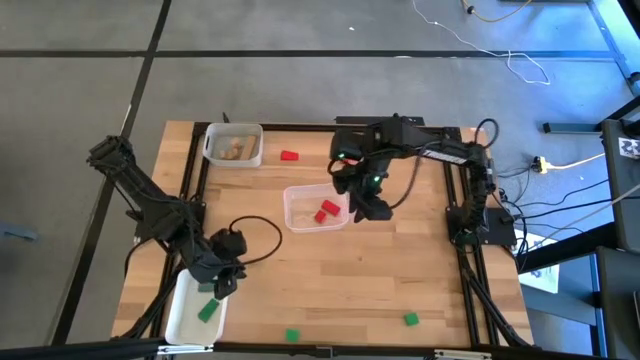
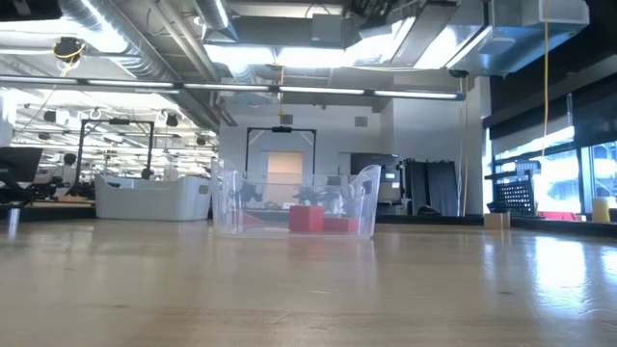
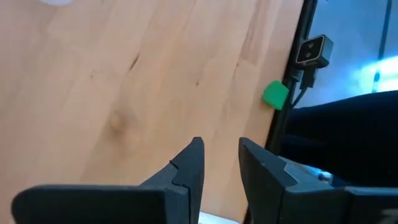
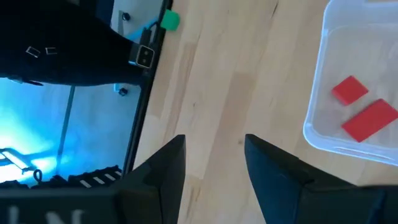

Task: Sort & place blocks by color
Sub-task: Put the red block into the transparent bin

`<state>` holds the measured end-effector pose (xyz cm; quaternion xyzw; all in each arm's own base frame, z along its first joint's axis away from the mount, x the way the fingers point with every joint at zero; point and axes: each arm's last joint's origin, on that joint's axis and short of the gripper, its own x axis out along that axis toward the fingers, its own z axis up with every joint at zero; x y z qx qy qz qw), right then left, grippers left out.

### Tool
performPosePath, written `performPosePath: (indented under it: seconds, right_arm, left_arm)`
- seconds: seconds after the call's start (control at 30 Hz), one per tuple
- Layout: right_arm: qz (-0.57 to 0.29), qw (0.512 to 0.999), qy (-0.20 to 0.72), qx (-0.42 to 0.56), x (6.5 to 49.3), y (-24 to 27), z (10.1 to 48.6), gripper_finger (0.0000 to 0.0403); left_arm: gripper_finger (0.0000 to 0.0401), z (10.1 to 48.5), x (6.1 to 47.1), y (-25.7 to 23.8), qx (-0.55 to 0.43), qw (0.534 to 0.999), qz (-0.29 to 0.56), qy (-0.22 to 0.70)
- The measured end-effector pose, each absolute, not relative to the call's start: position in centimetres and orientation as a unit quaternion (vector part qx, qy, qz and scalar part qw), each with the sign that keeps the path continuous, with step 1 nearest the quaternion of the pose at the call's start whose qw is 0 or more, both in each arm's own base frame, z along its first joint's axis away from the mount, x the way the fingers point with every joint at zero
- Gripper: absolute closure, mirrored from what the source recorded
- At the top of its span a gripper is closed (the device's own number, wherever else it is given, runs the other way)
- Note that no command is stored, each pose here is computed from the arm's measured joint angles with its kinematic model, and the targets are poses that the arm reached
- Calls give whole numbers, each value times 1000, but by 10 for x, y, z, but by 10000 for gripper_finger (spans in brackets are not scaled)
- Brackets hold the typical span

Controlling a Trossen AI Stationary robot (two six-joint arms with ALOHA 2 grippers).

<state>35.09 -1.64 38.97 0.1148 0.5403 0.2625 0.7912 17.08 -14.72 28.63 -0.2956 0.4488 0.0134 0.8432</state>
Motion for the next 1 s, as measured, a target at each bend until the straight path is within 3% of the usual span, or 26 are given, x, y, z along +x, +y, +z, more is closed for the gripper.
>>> performPosePath:
  seconds: [0.37, 0.5, 0.63, 0.87, 1.0]
  right_arm:
    - [171, 847, 498, 70, 295, -17, 432, 237]
    - [122, 866, 478, 76, 281, -18, 415, 237]
    - [8, 878, 463, 118, 269, -26, 390, 237]
    - [-182, 845, 471, 178, 267, -45, 345, 237]
    - [-303, 818, 431, 231, 272, -70, 328, 237]
  left_arm:
    - [310, 286, 183, -132, -264, 859, 23, 438]
    - [310, 286, 190, -122, -262, 862, 39, 431]
    - [310, 287, 197, -108, -254, 868, 56, 422]
    - [310, 287, 213, -73, -216, 880, 85, 414]
    - [310, 287, 220, -45, -221, 878, 132, 403]
